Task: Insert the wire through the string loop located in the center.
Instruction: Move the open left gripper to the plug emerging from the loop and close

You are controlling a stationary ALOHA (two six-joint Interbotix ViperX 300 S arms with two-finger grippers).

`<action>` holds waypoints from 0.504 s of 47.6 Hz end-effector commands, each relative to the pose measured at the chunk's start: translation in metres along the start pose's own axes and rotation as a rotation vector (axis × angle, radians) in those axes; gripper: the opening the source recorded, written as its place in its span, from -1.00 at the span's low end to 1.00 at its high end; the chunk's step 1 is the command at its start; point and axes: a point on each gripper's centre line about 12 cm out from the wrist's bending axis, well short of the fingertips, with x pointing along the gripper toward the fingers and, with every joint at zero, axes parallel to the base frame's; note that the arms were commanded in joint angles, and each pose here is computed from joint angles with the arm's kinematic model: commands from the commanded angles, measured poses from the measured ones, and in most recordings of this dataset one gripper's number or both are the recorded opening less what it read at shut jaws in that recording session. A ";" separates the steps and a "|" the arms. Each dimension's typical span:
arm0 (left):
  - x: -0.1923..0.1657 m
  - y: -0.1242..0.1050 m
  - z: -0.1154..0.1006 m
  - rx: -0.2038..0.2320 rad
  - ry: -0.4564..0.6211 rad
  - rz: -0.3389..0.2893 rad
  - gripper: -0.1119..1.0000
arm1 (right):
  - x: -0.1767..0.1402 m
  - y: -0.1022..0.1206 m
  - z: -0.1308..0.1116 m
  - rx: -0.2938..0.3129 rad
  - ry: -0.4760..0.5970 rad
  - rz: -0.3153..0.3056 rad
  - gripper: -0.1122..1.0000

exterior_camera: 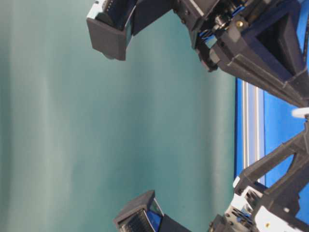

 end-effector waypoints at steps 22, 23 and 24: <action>0.001 -0.001 0.012 -0.004 -0.038 -0.002 0.83 | -0.001 0.001 0.011 -0.002 -0.038 0.004 -0.83; 0.001 -0.001 0.011 -0.004 -0.037 -0.002 0.82 | -0.001 0.001 0.011 -0.002 -0.038 0.004 -0.83; 0.001 -0.001 0.012 -0.004 -0.038 -0.002 0.82 | -0.001 0.001 0.011 0.000 -0.038 0.004 -0.83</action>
